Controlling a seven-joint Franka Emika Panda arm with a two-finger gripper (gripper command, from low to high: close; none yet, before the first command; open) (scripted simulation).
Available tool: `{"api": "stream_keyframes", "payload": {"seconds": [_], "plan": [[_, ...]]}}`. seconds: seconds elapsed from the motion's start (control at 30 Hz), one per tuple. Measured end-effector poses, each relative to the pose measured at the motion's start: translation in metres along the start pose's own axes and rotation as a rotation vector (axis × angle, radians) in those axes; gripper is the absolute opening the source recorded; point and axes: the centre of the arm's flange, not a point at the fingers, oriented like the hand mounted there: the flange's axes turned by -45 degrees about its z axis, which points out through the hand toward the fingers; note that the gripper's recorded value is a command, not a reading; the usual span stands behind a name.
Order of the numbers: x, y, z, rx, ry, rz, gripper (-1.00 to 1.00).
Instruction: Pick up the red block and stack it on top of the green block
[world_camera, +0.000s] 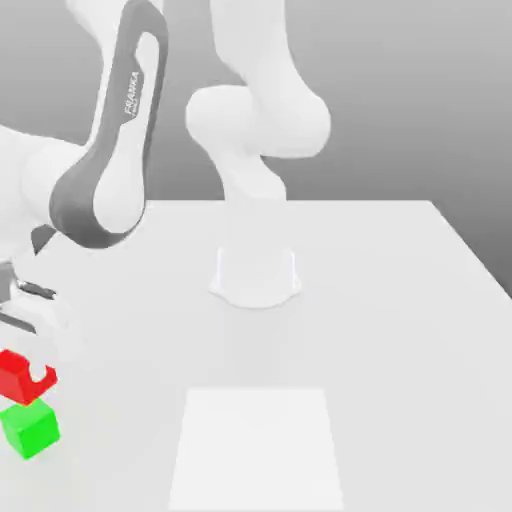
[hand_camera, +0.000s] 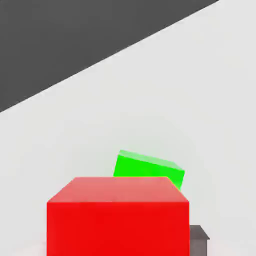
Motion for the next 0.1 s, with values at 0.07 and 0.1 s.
{"api": "stream_keyframes", "payload": {"seconds": [0.07,0.1], "plan": [[-0.0005,0.0008,0.0085,-0.001,-0.001,0.001,1.00],[-0.0005,0.0008,0.0085,-0.001,-0.001,0.001,1.00]]}}
